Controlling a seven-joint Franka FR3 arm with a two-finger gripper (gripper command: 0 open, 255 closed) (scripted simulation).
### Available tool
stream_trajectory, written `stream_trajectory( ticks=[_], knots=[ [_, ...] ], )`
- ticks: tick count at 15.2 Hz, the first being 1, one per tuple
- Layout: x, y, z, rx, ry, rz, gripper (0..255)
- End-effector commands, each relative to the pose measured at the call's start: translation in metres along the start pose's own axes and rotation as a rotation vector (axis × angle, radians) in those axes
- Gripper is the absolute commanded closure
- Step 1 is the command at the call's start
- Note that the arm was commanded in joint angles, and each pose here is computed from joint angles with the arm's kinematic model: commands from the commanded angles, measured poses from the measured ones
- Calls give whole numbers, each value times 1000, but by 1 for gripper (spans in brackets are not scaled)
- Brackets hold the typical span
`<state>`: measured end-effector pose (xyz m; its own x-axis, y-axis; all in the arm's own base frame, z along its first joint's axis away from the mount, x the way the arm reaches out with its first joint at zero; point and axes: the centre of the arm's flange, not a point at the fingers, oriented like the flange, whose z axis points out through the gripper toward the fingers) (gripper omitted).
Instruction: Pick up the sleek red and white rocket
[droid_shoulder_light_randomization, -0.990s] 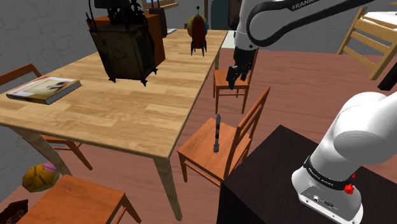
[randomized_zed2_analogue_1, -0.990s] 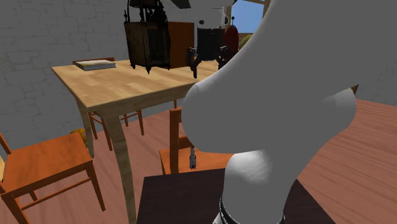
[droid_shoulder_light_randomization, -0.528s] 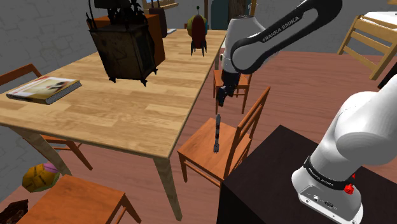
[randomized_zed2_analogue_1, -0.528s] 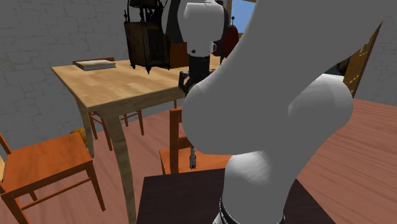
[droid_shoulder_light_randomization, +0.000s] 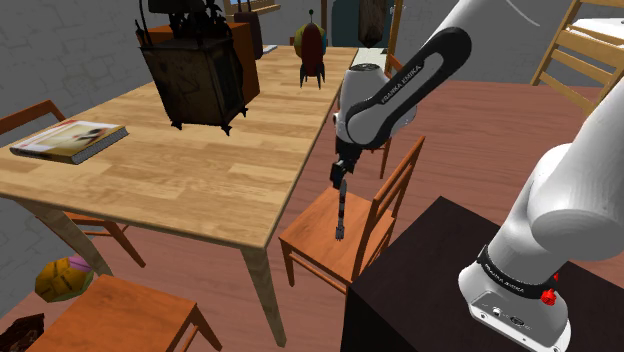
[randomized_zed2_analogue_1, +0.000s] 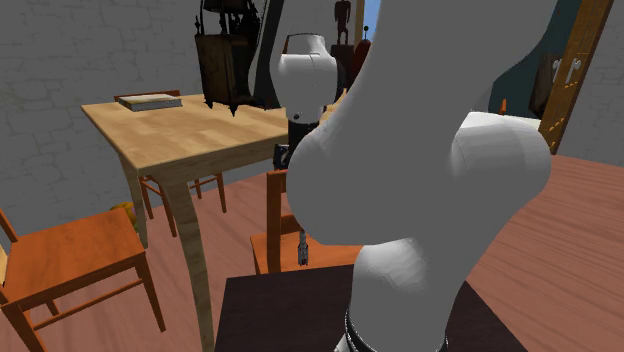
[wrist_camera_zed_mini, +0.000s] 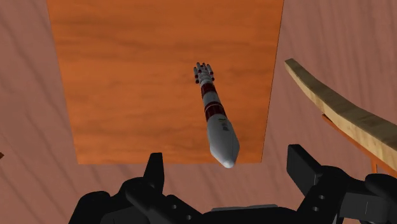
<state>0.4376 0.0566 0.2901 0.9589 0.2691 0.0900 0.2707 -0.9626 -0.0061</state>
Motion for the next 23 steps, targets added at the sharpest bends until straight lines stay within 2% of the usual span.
stream_trajectory(
  ticks=[1,6,7,16,23],
  knots=[
    [0,-2,10,0,1,-2,0],
    [-2,-2,29,0,1,-2,0],
    [-2,-2,29,0,1,-2,255],
    [-2,-2,29,0,1,-2,255],
    [1,-2,-8,0,1,-2,255]
  ],
)
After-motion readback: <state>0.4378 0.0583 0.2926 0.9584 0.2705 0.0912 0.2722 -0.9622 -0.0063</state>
